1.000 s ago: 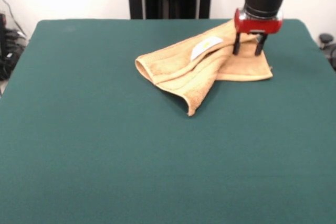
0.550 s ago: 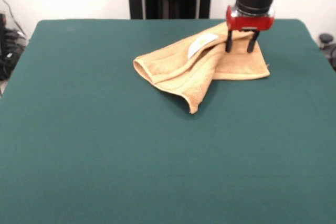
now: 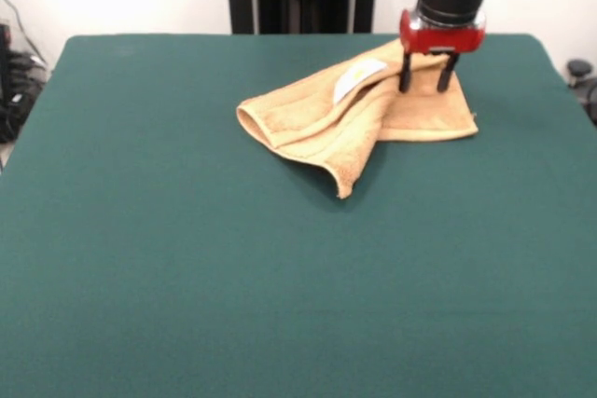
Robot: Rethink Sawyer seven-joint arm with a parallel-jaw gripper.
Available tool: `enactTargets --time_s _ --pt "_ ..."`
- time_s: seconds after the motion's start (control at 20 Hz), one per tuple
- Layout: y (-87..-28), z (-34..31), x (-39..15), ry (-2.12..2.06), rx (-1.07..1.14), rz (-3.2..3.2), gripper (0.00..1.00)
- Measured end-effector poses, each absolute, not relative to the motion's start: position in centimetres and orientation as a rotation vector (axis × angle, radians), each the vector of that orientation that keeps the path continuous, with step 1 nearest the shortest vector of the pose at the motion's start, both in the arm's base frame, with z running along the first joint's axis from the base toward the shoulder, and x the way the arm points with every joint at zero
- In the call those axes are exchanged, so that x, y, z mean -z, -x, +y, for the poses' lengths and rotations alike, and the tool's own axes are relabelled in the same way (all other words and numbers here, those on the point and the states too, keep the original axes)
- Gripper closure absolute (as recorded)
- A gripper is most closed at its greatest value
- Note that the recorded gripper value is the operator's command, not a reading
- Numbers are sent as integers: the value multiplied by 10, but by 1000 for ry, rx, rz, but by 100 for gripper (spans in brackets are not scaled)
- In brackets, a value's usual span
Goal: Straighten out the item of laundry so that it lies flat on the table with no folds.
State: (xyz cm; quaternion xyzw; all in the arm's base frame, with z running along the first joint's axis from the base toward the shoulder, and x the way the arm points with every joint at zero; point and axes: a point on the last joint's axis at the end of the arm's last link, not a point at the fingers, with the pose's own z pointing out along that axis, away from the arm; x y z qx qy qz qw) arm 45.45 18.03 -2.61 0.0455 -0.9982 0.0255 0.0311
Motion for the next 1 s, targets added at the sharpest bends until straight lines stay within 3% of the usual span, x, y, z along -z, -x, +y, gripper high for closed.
enactTargets --time_s 0.6,1.0 --pt "-454 175 33 -148 -58 -3063 0" --pt "-459 170 10 -127 -11 -3047 0"
